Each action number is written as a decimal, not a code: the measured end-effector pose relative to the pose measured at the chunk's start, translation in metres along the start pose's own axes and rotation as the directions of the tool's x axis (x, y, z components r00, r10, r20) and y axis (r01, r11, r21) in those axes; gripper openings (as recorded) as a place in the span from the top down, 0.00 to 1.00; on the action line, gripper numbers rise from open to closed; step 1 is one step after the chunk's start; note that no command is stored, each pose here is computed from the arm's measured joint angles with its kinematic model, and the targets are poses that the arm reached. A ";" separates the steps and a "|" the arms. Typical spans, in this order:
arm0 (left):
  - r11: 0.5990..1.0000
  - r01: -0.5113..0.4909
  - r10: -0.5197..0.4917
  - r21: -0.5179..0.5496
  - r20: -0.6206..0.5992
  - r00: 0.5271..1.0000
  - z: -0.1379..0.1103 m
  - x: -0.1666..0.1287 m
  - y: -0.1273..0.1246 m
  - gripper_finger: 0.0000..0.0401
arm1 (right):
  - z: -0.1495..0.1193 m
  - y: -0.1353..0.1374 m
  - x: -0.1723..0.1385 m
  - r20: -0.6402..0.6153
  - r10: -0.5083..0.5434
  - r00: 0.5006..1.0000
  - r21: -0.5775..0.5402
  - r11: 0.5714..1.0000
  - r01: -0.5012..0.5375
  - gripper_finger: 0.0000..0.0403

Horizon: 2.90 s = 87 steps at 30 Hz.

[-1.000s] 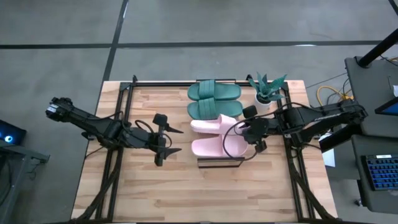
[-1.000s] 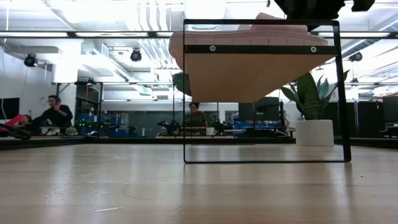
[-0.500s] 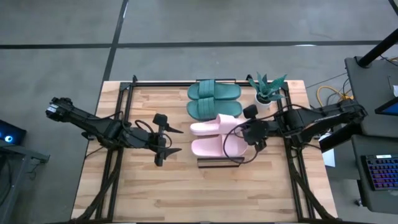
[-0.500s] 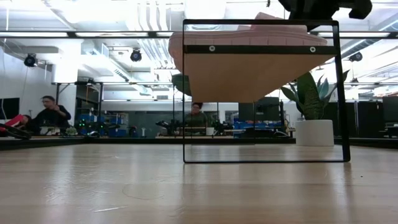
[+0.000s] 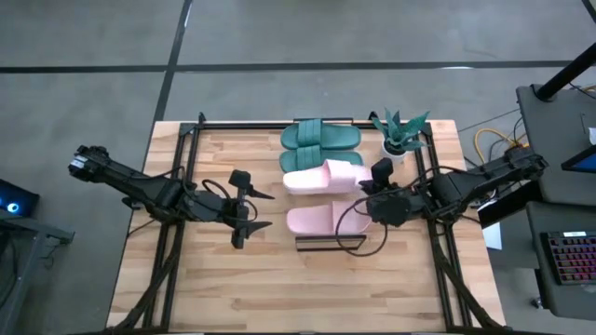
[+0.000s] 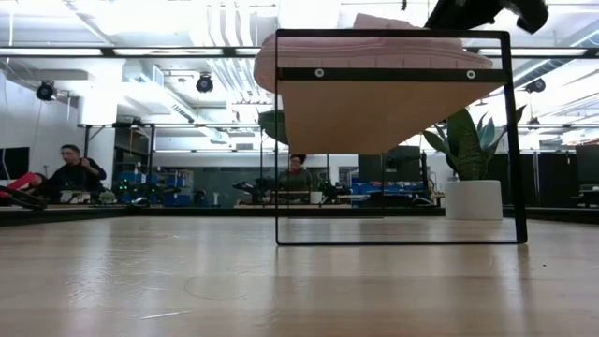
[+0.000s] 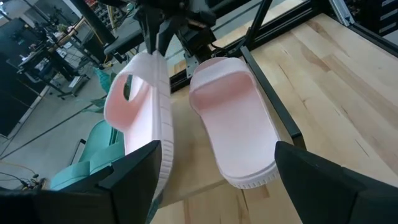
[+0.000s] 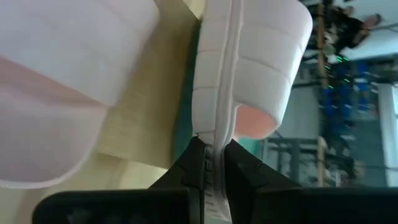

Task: Pick and place slides into the shelf
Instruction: Put the left pink slipper on the shelf

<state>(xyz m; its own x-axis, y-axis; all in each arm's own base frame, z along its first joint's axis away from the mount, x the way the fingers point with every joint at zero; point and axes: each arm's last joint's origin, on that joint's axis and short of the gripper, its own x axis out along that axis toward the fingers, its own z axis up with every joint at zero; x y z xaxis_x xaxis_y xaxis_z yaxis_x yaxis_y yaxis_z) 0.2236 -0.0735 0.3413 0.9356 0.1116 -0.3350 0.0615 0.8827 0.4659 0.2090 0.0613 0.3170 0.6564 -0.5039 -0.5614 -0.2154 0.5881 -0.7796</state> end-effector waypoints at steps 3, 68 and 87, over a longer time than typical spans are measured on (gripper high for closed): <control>1.000 0.000 0.000 0.000 0.000 1.000 0.000 0.000 0.000 0.26 | -0.002 0.006 0.003 -0.029 -0.034 0.999 -0.020 0.999 0.033 0.94; 0.979 0.201 -0.196 -0.021 0.139 0.971 0.004 0.018 0.006 0.26 | 0.005 0.015 -0.010 0.074 0.028 0.997 -0.060 0.998 -0.023 0.54; 0.972 0.235 -0.234 -0.005 0.100 0.967 -0.007 0.068 0.026 0.26 | 0.005 0.001 -0.013 0.072 0.003 0.997 0.031 1.000 -0.005 0.46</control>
<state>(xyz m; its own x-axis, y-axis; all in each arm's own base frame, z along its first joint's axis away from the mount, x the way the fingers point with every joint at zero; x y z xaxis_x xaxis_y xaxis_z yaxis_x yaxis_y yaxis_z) 0.2867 -0.0394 0.3245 0.9252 -0.1440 -0.3512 0.2783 0.8865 0.3697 0.2040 0.0716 0.3243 0.7059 -0.4557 -0.5422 -0.1960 0.6099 -0.7678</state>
